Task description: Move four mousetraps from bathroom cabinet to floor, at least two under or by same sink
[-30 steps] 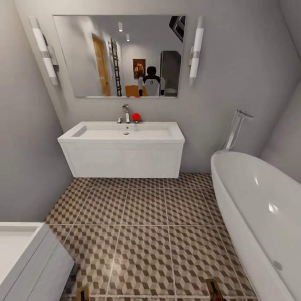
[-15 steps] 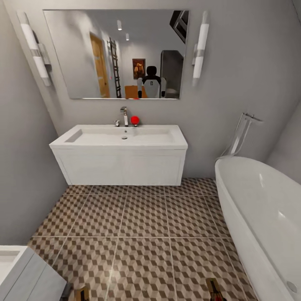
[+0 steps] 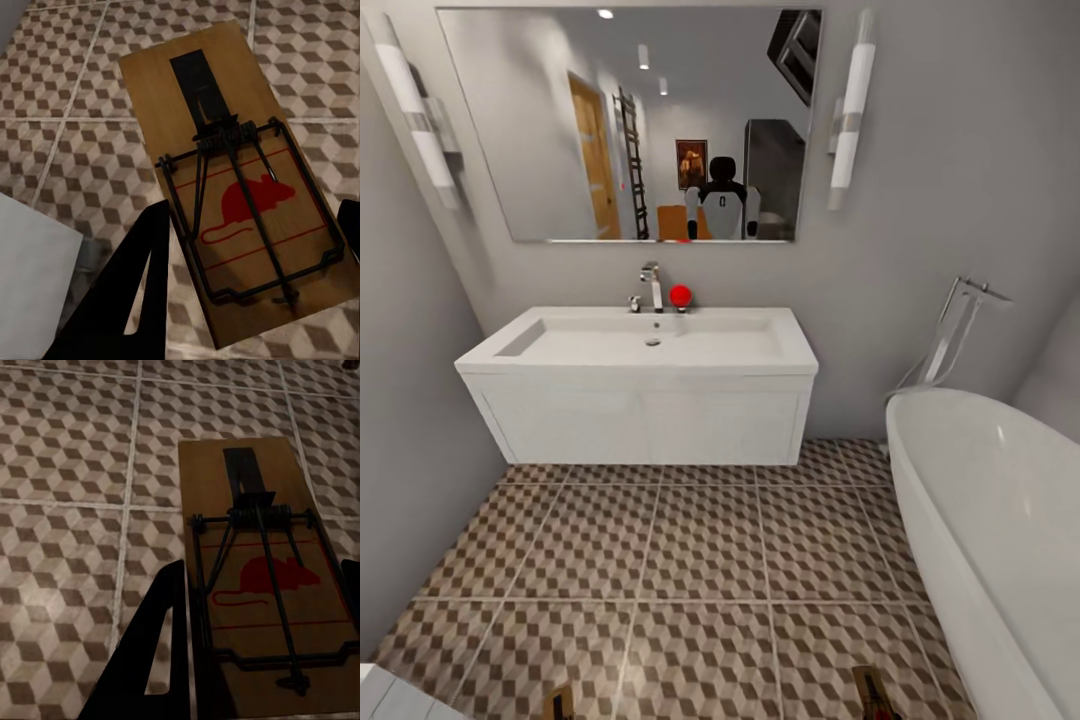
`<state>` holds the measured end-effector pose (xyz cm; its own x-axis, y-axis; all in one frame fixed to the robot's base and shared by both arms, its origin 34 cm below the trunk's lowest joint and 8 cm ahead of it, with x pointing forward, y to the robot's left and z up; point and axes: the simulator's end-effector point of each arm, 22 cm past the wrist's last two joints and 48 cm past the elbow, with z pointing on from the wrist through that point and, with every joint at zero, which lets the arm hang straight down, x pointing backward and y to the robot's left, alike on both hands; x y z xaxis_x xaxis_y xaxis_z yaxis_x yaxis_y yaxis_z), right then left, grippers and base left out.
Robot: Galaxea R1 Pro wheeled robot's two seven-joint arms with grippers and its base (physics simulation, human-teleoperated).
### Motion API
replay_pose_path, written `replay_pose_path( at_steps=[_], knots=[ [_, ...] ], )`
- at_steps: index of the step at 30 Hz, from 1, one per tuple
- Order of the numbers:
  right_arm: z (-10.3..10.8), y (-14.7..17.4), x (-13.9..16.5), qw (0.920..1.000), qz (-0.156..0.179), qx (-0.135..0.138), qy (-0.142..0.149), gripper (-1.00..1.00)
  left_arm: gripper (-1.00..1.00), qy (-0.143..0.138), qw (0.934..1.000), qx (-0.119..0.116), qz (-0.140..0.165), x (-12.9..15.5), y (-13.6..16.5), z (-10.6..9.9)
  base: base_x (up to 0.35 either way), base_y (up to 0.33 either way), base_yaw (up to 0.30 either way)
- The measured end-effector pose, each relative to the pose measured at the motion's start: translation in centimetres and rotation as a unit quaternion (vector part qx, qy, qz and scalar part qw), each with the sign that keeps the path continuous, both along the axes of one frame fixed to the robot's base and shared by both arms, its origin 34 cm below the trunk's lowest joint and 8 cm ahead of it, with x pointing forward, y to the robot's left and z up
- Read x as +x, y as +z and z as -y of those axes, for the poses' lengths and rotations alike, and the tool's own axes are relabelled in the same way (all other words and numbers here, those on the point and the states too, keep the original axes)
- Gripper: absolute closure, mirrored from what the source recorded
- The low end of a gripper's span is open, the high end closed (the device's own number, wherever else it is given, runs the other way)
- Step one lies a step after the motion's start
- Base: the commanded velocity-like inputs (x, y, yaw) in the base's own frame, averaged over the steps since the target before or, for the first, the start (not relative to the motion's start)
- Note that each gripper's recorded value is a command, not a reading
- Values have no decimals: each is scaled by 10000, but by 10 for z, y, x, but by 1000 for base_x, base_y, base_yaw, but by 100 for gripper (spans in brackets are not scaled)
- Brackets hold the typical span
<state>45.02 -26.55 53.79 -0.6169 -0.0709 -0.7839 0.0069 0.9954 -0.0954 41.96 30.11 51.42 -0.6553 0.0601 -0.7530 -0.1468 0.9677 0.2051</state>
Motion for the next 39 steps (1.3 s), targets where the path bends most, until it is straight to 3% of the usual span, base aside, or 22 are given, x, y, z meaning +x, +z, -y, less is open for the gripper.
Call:
replay_pose_path(
  at_steps=[8,34,37,39],
  knots=[
    [0,0,0,10000,-2,0,1,100,100,-1,10000,2,0,0,0,0,235,0,0],
    [0,-1,0,10000,-16,2,-4,100,100,6,10000,4,-3,0,0,0,5,0,0],
    [2,-3,-2,10000,-73,-13,-24,100,100,44,9997,30,-232,-6,-7,-2,0,0,0],
    [3,-6,-3,9998,-215,-34,-36,100,100,60,9970,87,-765,-20,-22,-6,0,0,0]
  ],
)
